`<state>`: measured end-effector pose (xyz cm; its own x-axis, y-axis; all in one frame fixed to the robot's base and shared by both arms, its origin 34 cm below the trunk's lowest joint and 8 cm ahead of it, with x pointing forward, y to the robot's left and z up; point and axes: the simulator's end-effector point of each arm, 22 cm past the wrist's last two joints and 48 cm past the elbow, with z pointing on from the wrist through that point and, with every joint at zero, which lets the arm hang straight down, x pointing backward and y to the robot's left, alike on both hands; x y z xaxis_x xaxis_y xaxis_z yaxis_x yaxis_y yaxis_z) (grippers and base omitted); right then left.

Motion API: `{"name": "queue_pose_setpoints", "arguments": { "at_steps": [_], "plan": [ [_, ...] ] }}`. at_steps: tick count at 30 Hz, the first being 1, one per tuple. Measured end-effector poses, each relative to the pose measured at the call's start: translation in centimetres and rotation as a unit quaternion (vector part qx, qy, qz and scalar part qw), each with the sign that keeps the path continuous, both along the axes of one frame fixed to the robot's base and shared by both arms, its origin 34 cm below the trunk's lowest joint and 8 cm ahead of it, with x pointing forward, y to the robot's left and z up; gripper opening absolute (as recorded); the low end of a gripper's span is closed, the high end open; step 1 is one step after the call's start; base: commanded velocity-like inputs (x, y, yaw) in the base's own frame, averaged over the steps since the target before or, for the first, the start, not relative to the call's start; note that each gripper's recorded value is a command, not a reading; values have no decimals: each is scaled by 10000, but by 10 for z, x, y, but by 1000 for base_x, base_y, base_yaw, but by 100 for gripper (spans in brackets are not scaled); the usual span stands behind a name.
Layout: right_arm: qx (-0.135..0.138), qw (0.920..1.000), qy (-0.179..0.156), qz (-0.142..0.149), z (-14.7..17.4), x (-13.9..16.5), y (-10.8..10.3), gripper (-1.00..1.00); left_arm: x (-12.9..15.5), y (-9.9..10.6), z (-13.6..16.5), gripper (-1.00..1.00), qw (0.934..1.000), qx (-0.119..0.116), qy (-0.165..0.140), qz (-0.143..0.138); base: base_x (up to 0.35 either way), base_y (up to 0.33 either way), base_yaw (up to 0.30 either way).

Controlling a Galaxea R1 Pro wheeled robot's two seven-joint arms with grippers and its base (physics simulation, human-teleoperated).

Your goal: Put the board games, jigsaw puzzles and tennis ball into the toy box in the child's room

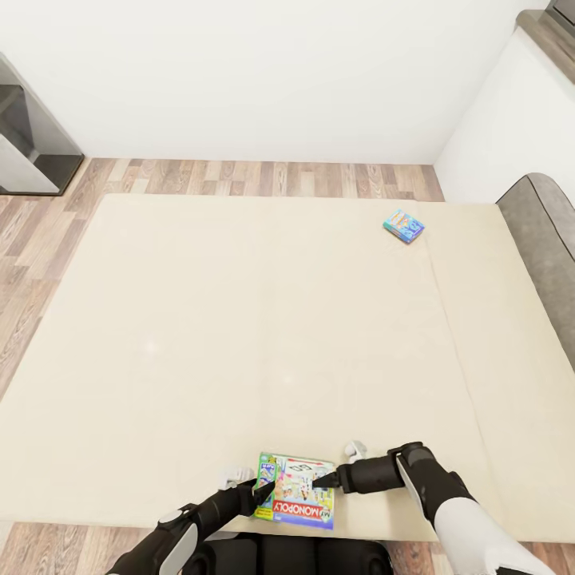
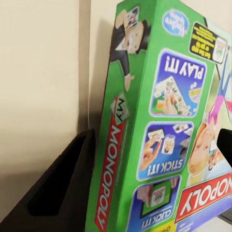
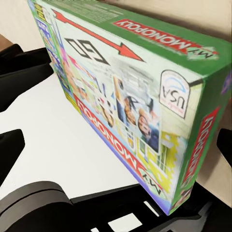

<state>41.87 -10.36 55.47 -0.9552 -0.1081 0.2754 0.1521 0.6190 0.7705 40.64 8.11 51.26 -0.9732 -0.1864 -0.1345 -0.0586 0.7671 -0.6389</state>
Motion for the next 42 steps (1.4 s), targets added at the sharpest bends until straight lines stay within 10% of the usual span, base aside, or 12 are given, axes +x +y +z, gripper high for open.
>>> {"name": "queue_pose_setpoints", "arguments": {
  "at_steps": [42],
  "plan": [
    [-786, 9958, 60, -472, -26, 11, -11, 100, 2, -16, 4, 100, 9999, -121, -15, 28, 0, 0, 0]
  ]
}}
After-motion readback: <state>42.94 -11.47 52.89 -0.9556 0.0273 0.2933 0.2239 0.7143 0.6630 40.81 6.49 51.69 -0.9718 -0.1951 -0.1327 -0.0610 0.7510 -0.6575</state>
